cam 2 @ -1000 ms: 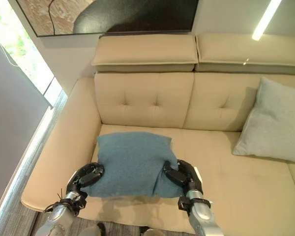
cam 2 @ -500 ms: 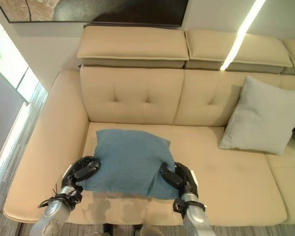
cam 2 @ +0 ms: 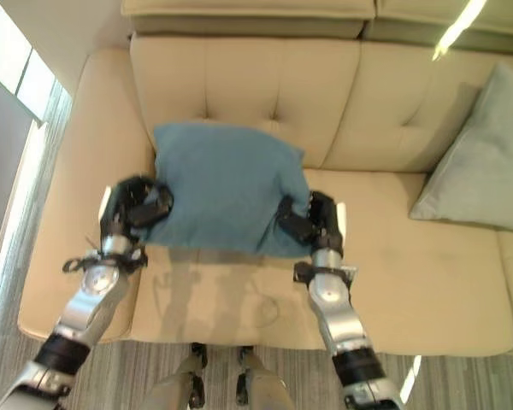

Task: Pick up all the scattered cushions and arrange them neatly on the sofa.

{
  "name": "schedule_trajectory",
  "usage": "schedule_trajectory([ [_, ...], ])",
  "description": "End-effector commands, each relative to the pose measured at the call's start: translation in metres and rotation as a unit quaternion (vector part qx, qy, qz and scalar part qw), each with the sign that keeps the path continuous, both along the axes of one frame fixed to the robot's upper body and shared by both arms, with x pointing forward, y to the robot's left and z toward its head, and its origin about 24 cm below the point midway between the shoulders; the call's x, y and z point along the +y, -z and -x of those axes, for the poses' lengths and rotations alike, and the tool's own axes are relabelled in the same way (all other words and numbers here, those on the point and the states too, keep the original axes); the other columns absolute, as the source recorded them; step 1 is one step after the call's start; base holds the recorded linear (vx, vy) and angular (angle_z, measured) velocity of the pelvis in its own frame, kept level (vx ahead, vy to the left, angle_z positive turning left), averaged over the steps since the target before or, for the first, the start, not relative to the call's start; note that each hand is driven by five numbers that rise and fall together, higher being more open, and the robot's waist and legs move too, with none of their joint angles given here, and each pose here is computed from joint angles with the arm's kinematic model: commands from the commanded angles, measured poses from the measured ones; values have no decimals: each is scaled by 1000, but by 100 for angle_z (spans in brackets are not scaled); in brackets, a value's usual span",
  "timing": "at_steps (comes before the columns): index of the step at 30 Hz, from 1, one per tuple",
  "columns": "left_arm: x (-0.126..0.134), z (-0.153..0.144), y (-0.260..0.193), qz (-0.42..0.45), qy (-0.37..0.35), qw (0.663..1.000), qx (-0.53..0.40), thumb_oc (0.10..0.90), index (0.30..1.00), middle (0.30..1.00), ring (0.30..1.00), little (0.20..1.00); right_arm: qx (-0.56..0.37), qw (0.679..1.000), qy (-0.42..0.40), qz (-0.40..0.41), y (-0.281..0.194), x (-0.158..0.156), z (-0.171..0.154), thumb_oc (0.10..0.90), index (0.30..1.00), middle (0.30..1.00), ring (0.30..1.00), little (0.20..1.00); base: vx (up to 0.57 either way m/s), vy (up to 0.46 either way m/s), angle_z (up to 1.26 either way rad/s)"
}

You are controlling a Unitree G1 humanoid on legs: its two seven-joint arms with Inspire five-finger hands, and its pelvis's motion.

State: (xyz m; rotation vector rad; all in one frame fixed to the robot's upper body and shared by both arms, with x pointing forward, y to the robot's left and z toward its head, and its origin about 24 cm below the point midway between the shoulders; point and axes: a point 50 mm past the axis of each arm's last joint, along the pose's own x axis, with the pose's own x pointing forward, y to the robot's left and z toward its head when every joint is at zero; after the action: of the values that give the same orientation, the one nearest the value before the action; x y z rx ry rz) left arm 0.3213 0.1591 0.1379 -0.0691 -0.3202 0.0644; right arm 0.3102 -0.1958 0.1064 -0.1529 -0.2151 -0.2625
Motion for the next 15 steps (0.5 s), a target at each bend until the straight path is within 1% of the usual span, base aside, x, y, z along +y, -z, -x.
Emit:
schedule_trajectory([
  [1, -46, 54, -106, 25, 107, 932, -346, 400, 300, 300, 300, 300, -391, 913, -118, -11, -123, 59, 49, 400, 300, 300, 300, 300, 0, 0, 0],
  [2, -46, 55, -107, 25, 106, 932, -346, 400, 300, 300, 300, 300, -391, 913, -118, -11, -123, 59, 49, 400, 300, 300, 300, 300, 23, 16, -5],
  [5, -41, 65, -118, 30, 82, 916, -393, 400, 300, 300, 300, 300, -446, 889, -105, -4, -138, 60, 61, 400, 300, 300, 300, 300, 18, 8, -9],
  [8, -43, 58, -124, 28, 40, 913, -406, 400, 300, 300, 300, 300, -499, 864, -34, 53, -152, 60, 63, 400, 300, 300, 300, 300, 5, 0, -2],
  [9, -44, 58, -125, 28, 38, 912, -407, 400, 300, 300, 300, 300, -501, 863, -31, 54, -152, 60, 63, 400, 300, 300, 300, 300, -19, -8, 6],
  [10, -46, 54, -125, 25, 28, 913, -406, 400, 300, 300, 300, 300, -513, 855, -4, 81, -156, 62, 60, 400, 300, 300, 300, 300, -29, -11, 8],
  [12, -51, 42, -122, 15, 16, 922, -387, 400, 300, 300, 300, 300, -523, 845, 30, 108, -163, 64, 53, 400, 300, 300, 300, 300, -41, -24, 7],
  [14, -55, 18, -119, -9, 0, 939, -345, 400, 300, 300, 300, 300, -517, 841, 64, 142, -173, 67, 36, 400, 300, 300, 300, 300, -37, -43, 5],
  [15, -57, 8, -123, -17, -4, 942, -336, 400, 300, 300, 300, 300, -516, 838, 75, 159, -182, 69, 26, 400, 300, 300, 300, 300, -53, -62, 4],
])
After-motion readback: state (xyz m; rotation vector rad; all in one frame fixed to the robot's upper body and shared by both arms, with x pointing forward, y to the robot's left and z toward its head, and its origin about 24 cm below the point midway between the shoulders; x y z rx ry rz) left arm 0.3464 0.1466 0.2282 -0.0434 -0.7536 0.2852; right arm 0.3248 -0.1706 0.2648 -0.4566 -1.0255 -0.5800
